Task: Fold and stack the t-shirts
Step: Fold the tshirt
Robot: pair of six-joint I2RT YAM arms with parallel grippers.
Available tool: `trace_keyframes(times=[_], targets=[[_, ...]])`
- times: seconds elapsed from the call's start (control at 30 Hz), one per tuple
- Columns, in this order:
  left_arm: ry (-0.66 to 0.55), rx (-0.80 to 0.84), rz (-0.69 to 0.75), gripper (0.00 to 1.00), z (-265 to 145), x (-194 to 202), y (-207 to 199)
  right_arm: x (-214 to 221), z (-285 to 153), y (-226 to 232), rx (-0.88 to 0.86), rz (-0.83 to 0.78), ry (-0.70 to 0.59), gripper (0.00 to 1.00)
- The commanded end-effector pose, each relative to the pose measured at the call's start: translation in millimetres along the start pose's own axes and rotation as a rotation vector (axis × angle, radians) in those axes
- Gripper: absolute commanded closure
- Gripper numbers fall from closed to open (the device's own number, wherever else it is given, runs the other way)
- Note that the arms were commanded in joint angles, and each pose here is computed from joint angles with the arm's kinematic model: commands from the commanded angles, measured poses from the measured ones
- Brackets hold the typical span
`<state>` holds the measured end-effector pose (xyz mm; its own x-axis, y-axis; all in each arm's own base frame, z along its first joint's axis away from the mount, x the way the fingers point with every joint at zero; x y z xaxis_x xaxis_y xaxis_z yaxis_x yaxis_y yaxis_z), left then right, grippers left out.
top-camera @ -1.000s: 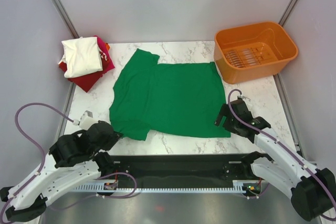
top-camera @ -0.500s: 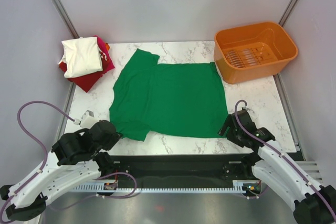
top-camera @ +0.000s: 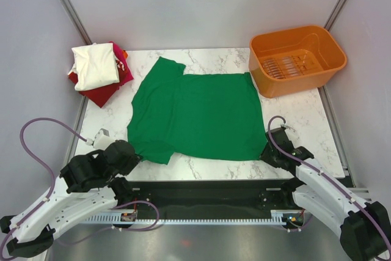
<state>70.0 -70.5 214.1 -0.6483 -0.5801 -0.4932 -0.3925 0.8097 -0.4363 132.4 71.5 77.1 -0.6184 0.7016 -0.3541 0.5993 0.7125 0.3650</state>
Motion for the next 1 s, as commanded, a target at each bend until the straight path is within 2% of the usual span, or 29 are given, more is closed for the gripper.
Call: trace_keyframes(times=[0.0, 0.03, 0.1, 0.13, 0.17, 0.33, 0.47, 0.63, 0.8, 0.97], targets=[[-0.027, -0.167, 0.059, 0.98, 0, -1, 30, -3, 6, 1, 0.001, 0.012, -0.035, 0.64], [-0.028, -0.169, 0.061, 0.98, 0, -1, 30, -3, 6, 1, -0.003, 0.014, -0.034, 0.76], [-0.030, -0.170, 0.059, 0.98, 1, -1, 30, -2, 5, 2, -0.013, 0.008, -0.032, 0.87], [-0.031, -0.164, 0.057, 0.98, 0, -2, 30, -1, 5, 3, -0.026, 0.005, -0.023, 0.98], [-0.037, -0.160, 0.055, 0.98, -1, -3, 30, 0, 4, 3, -0.040, 0.002, -0.014, 1.00], [-0.038, -0.109, 0.077, 0.98, -13, -9, 25, -1, -14, 19, -0.157, -0.005, 0.026, 1.00], [-0.030, -0.133, 0.171, 0.98, -22, -16, 19, -24, -58, 42, -0.256, 0.000, -0.043, 1.00], [-0.010, -0.100, 0.208, 0.98, -31, -19, 12, -42, -100, 39, -0.245, 0.005, -0.133, 1.00], [0.010, -0.056, 0.258, 0.98, -41, -21, 10, -43, -117, 22, -0.213, 0.047, -0.162, 1.00], [0.059, -0.044, 0.322, 0.98, -45, -19, 5, -55, -142, 10, -0.210, 0.114, -0.272, 1.00]])
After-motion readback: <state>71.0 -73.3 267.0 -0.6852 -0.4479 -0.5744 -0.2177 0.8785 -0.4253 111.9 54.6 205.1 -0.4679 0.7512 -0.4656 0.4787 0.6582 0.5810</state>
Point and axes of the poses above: each gripper's point midway between its finger pads, its own z axis out along the fingers, its own y axis along the line the jaws close on, x = y × z, the point moved 7 cm from there along -z, back along the fingers, and after that the axes turned 13 degrees about z, right-handed, at the moved point
